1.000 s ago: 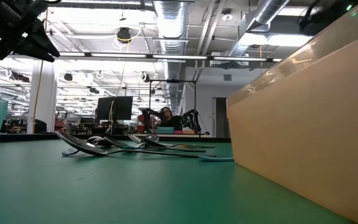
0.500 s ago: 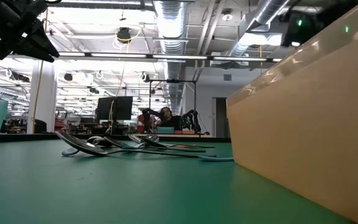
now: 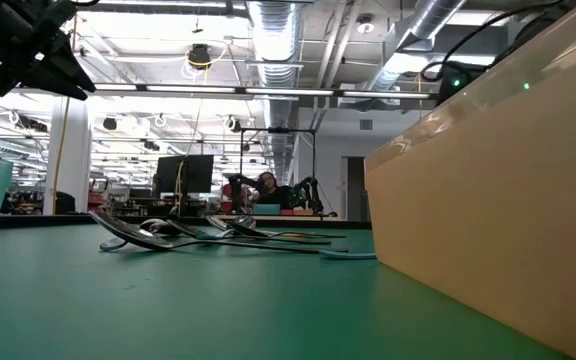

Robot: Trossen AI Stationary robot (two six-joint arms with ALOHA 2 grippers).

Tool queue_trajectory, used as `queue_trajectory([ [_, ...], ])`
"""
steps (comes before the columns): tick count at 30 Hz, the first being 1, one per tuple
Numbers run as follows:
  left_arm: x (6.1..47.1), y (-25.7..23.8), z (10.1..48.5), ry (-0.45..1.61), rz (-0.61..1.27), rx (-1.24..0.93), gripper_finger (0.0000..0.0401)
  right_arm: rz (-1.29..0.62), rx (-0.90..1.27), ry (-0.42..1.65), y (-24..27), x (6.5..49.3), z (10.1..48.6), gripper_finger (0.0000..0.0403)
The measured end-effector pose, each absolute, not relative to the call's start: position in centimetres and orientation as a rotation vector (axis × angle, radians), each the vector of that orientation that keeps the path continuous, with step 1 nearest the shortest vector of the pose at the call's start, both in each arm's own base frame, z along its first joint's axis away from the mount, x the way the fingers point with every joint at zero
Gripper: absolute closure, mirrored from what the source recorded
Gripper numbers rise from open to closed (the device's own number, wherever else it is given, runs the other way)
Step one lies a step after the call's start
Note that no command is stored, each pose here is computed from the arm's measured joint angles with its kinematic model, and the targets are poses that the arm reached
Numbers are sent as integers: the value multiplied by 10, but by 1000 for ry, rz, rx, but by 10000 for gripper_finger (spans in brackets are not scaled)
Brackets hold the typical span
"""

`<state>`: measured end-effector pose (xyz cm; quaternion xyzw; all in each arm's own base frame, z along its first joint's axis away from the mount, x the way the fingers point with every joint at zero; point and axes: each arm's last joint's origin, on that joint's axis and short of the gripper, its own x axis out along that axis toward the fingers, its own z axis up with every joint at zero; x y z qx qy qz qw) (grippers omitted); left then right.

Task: Sort silverware by color (type)
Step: Put the black spoon into the orange bin

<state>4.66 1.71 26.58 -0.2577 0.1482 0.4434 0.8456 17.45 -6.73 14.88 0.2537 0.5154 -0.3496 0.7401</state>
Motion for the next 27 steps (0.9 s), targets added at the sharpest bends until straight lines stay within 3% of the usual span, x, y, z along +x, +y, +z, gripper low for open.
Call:
queue_trajectory([
  [8, 46, 17, 265, 325, 941, -535, 296, -742, 559, 1229, -71, 184, 129, 169],
  [19, 45, 18, 265, 322, 961, -519, 296, -741, 555, 1222, -71, 182, 131, 314],
  [27, 45, 18, 265, 320, 963, -518, 296, -768, 560, 1217, -71, 182, 131, 385],
])
